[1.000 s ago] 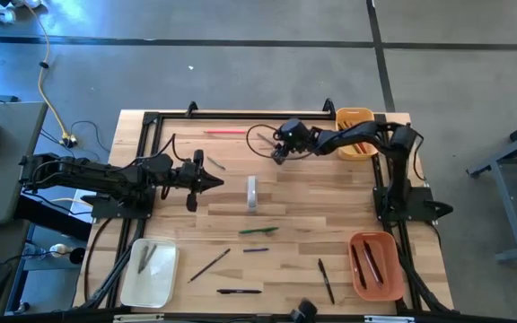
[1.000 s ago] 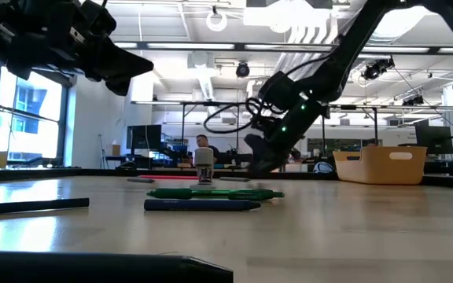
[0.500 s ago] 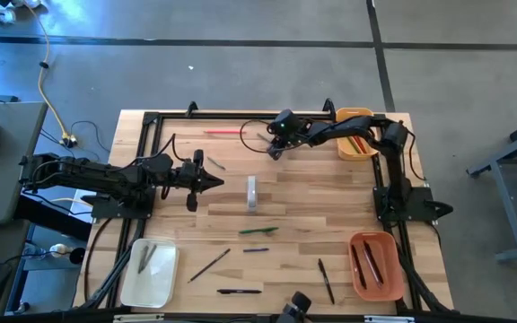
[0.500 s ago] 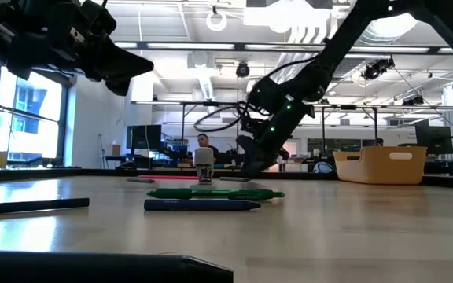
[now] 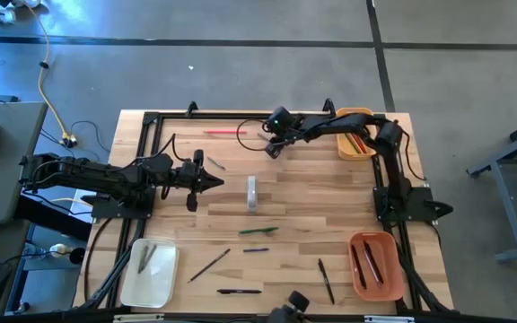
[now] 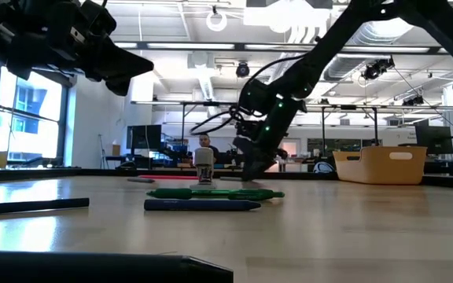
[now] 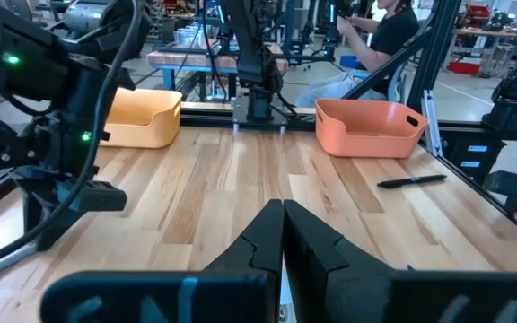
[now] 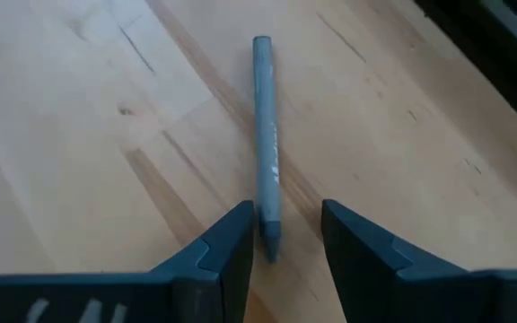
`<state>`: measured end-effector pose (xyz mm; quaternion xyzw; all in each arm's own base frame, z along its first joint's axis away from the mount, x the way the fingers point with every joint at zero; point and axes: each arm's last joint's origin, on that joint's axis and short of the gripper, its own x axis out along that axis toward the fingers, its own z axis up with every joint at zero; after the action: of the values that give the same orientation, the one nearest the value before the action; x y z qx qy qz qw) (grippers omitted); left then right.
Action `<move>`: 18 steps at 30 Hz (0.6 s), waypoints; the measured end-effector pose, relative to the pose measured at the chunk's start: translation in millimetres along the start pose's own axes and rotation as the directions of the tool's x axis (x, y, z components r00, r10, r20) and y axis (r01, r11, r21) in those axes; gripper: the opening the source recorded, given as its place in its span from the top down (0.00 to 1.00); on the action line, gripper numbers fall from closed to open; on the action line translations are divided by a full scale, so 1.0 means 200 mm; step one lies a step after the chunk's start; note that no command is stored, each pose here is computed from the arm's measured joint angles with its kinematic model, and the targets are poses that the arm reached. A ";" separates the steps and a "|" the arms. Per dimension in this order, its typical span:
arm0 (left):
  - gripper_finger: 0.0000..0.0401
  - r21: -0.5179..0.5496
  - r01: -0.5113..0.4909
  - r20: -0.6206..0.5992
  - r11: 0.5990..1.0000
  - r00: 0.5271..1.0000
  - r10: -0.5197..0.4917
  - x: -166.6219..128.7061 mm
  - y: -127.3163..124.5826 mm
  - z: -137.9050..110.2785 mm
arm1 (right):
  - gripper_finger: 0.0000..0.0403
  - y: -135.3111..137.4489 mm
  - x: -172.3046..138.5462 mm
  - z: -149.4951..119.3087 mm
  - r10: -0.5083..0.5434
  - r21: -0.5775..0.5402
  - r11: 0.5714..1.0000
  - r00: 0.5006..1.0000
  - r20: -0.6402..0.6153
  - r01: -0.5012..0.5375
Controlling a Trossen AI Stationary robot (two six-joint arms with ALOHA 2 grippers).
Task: Sort crayons/erasers/pens/pencils in bins
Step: Put the gray crayon into the white bin
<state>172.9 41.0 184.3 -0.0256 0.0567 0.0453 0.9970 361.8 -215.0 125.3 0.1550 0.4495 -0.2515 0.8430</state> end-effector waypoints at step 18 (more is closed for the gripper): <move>1.00 0.000 0.000 0.000 1.000 1.000 0.000 0.00 0.00 0.00 | 0.98 0.00 0.01 0.04 0.024 -0.004 1.000 0.994 -0.104 -0.025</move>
<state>172.9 41.0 184.3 -0.0255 0.0567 0.0453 0.9970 367.6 -218.7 128.5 0.1710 0.4914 -0.2317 0.8220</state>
